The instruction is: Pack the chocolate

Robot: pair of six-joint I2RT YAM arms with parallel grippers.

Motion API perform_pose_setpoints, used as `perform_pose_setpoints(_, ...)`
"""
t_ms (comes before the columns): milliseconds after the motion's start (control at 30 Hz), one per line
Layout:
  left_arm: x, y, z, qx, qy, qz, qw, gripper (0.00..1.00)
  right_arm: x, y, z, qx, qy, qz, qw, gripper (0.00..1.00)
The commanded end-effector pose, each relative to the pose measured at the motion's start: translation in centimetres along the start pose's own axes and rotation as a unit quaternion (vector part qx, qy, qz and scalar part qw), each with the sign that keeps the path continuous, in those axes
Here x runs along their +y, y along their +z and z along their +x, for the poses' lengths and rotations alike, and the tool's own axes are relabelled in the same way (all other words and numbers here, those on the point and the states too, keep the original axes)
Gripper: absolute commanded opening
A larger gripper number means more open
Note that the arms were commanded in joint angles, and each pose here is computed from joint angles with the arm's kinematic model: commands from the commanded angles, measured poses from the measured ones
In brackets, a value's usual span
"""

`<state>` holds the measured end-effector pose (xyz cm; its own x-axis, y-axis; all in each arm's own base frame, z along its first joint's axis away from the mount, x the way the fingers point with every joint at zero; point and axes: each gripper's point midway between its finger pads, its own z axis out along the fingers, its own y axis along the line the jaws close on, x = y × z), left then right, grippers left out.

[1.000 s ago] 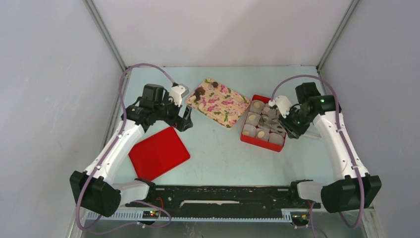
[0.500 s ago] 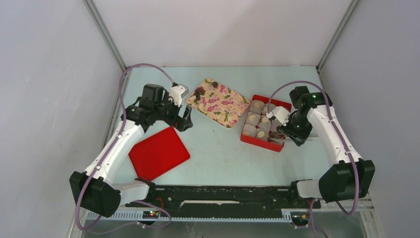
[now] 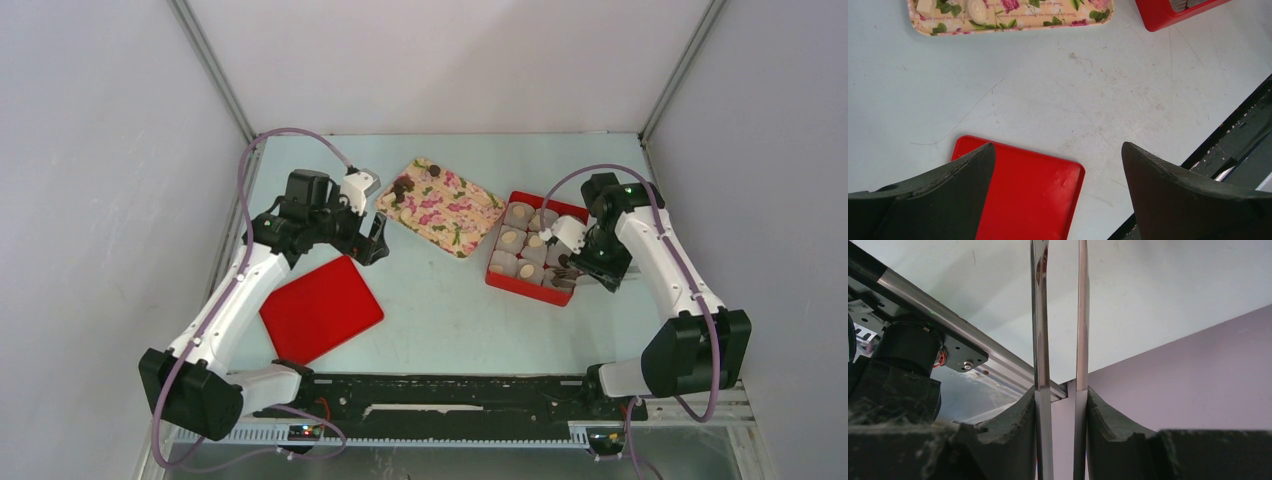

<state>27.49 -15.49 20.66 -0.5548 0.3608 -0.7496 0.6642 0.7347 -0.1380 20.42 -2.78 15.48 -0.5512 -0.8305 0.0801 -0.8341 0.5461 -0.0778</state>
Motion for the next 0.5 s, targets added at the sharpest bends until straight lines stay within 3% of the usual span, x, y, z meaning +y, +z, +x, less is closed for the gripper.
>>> perform_pose_setpoints(0, -0.2, -0.2, -0.1, -0.012, 0.007, 0.005, 1.000, 1.00, -1.2, -0.4, 0.0, 0.005, -0.002, 0.029, 1.000, 0.33)
perform_pose_setpoints(133, -0.2, -0.2, -0.1, -0.012, 0.006, 0.006, 1.000, 1.00, -1.3, -0.4, -0.3, -0.003, -0.005, 0.033, 0.999, 0.39)
perform_pose_setpoints(467, -0.1, -0.3, 0.0, -0.013, 0.008, 0.002, 1.000, 1.00, -1.3, -1.9, -0.4, -0.045, -0.006, 0.063, 0.997, 0.40)
